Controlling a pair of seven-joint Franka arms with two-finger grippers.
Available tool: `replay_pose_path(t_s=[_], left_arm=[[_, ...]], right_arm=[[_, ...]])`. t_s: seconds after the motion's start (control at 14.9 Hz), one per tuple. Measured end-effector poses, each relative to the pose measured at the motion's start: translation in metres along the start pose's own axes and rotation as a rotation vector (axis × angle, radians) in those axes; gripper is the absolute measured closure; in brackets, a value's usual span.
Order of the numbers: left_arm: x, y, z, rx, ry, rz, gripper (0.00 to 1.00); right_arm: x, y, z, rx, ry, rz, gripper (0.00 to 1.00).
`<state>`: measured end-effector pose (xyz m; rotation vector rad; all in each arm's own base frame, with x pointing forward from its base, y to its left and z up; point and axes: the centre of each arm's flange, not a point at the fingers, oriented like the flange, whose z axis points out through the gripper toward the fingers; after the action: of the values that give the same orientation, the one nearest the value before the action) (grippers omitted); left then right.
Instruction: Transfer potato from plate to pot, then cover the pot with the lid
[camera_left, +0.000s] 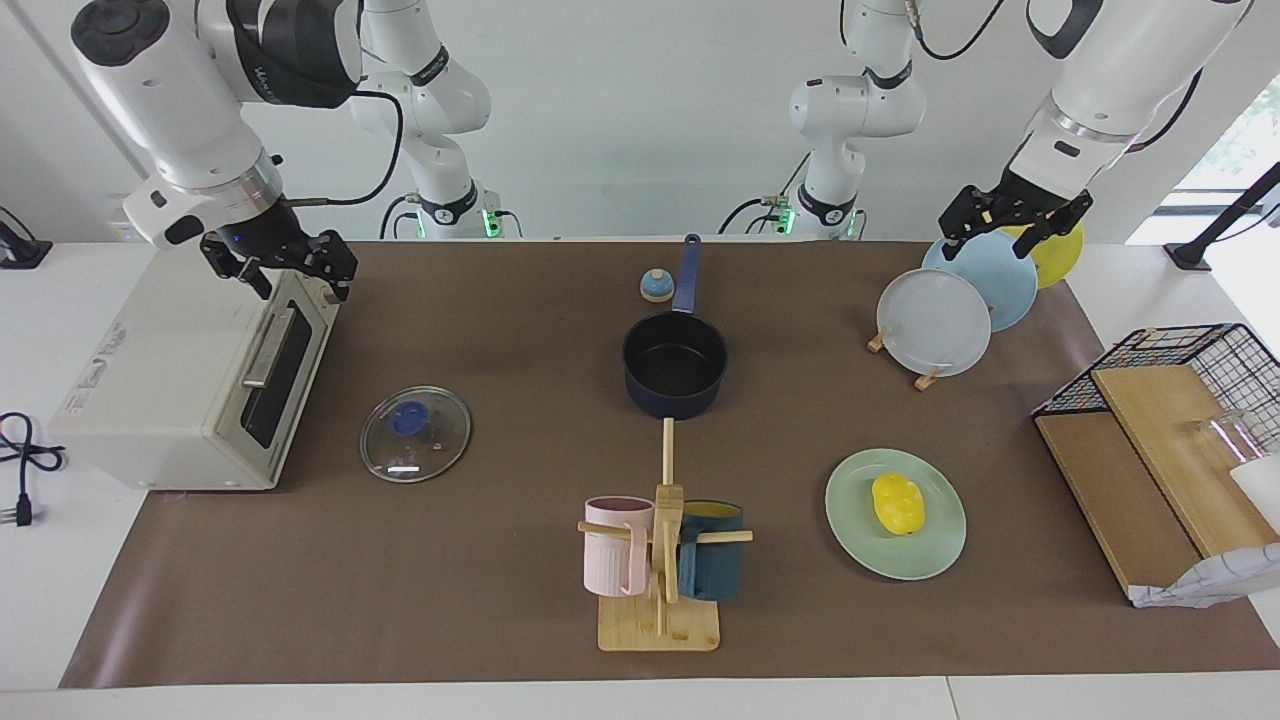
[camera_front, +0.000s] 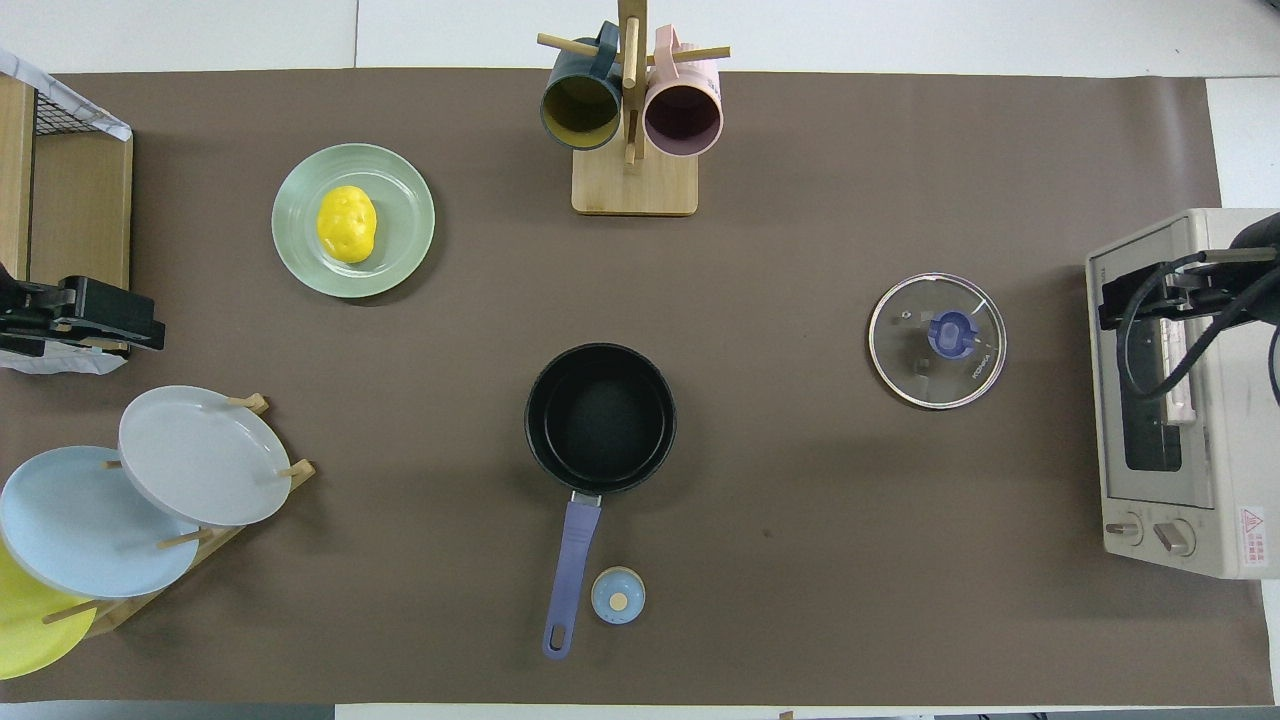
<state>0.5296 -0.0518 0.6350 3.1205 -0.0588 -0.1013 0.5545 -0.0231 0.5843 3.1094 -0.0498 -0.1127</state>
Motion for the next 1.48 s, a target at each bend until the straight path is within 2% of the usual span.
replay_pose_path(t_s=[0.67, 0.94, 1.14, 1.28, 1.48], left_arm=[[0.004, 0.003, 0.001, -0.003, 0.026, 0.042, 0.0], [0.012, 0.003, 0.009, -0.005, 0.08, 0.038, 0.0], [0.018, 0.002, 0.017, -0.006, 0.097, 0.034, 0.0], [0.029, 0.002, 0.028, -0.01, 0.108, 0.033, 0.0], [0.065, 0.005, 0.071, -0.032, 0.099, 0.024, 0.0]], right_arm=[[0.0, 0.0, 0.0, 0.0, 0.0, 0.0, 0.0], [0.0, 0.0, 0.0, 0.0, 0.0, 0.0, 0.0], [-0.001, 0.001, -0.002, 0.0, 0.004, 0.002, 0.0], [-0.002, -0.003, -0.001, 0.001, 0.001, -0.013, 0.0], [-0.005, -0.034, 0.017, 0.003, 0.019, -0.153, 0.0]])
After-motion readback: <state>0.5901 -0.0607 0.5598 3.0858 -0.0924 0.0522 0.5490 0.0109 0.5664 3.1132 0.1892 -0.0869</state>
